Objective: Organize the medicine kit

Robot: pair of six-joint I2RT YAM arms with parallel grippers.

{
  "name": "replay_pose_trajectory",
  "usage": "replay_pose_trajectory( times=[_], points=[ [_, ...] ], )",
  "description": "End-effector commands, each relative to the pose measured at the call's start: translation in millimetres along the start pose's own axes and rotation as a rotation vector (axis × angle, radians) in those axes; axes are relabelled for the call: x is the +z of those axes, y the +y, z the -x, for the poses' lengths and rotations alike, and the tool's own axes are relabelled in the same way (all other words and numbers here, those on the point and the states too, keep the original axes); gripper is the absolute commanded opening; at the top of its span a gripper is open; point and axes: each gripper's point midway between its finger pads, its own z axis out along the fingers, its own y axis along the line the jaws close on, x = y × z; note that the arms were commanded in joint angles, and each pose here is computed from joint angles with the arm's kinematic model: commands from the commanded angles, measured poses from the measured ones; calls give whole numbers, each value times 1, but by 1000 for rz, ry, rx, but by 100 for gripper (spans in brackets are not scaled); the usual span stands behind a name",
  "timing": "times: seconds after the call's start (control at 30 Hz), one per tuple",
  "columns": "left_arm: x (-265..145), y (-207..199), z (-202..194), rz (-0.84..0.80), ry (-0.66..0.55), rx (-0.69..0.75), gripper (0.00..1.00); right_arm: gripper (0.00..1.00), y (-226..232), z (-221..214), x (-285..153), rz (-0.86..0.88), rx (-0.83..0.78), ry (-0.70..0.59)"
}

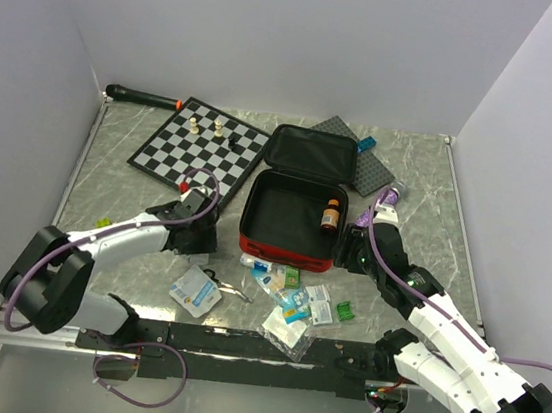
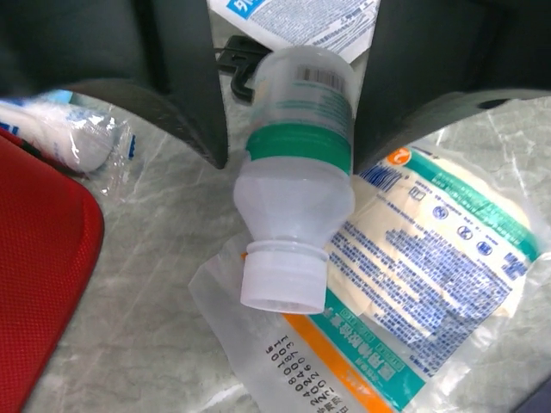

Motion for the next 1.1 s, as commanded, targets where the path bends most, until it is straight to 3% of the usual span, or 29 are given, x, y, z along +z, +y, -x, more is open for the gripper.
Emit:
replay_pose_trajectory(
  times=[0.0,0.1,0.2,0.4,0.6,0.7,0.9,1.07],
  points=[
    [-1,-15,14,-44,-23,10,57,59,5,13,-1,16,6,-41],
    [-8,-16,20,-55,-51,5,43,59,4,12,-1,13,6,-43],
    [-30,-18,35,-74,-115,0,37,59,6,14,-2,22,9,-45],
    [-105,-44,89,-205,-282,3,36,59,14,19,-4,51,18,-52],
    [-157,-122,123,-603,-385,26,39,59,17,22,-3,58,20,-55],
    [-147,-171,118,-752,-309,70,38,59,15,25,-7,48,13,-63],
    [-115,-262,112,-840,-230,208,37,59,5,27,-15,11,1,-79],
    [-61,-289,105,-852,-144,161,37,59,6,32,-24,16,8,-95]
  ],
)
